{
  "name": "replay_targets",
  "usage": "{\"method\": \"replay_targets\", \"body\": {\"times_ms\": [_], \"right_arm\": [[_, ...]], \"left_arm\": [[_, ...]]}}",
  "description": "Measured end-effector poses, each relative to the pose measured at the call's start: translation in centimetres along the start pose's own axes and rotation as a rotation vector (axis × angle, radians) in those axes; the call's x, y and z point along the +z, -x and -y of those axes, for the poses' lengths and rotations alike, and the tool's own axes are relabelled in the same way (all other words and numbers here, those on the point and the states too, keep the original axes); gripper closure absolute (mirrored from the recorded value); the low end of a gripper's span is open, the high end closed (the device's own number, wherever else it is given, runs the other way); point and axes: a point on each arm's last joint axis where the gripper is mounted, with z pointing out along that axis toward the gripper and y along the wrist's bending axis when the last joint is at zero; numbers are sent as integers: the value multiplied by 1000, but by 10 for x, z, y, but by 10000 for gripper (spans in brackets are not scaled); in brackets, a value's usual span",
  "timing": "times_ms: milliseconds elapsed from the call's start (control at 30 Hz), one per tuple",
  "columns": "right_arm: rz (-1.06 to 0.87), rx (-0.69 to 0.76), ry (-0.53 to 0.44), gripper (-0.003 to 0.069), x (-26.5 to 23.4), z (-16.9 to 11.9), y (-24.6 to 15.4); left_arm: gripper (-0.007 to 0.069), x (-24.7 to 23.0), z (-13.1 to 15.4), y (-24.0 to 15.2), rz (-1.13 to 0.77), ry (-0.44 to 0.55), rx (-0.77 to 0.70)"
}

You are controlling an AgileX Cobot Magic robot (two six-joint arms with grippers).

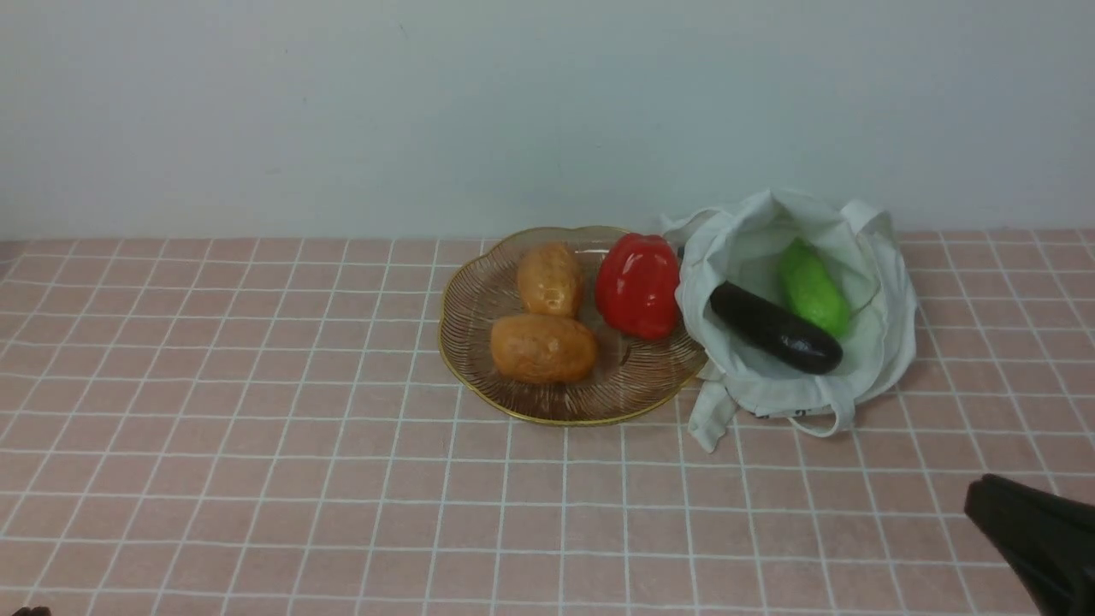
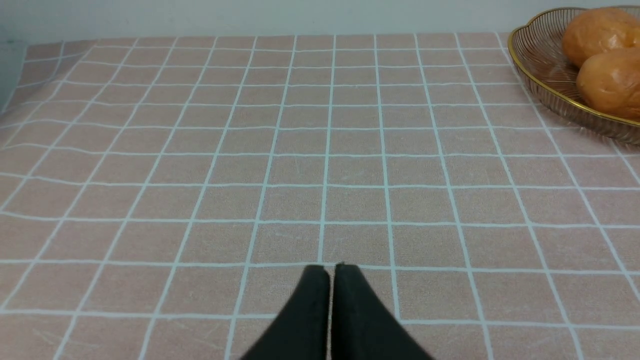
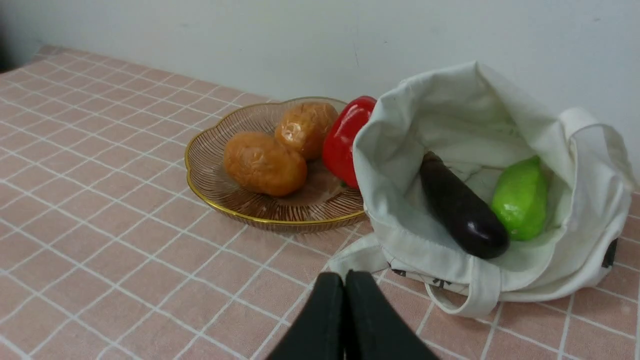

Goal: Take vegetables from bag on pink coffee tablecloth place on plate.

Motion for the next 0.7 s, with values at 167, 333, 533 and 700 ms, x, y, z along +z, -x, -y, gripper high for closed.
{"method": "replay_targets", "body": {"times_ms": [167, 333, 533, 700], "right_arm": [[8, 0, -1, 674, 0, 0, 1], [43, 2, -10, 674, -11, 1, -1], [10, 54, -214, 674, -38, 14, -36], [14, 93, -357, 674, -46, 18, -63]], "left_arm": [[630, 0, 0, 0, 0, 0, 0], [630, 0, 0, 0, 0, 0, 0], [630, 0, 0, 0, 0, 0, 0], [630, 0, 0, 0, 0, 0, 0]]}}
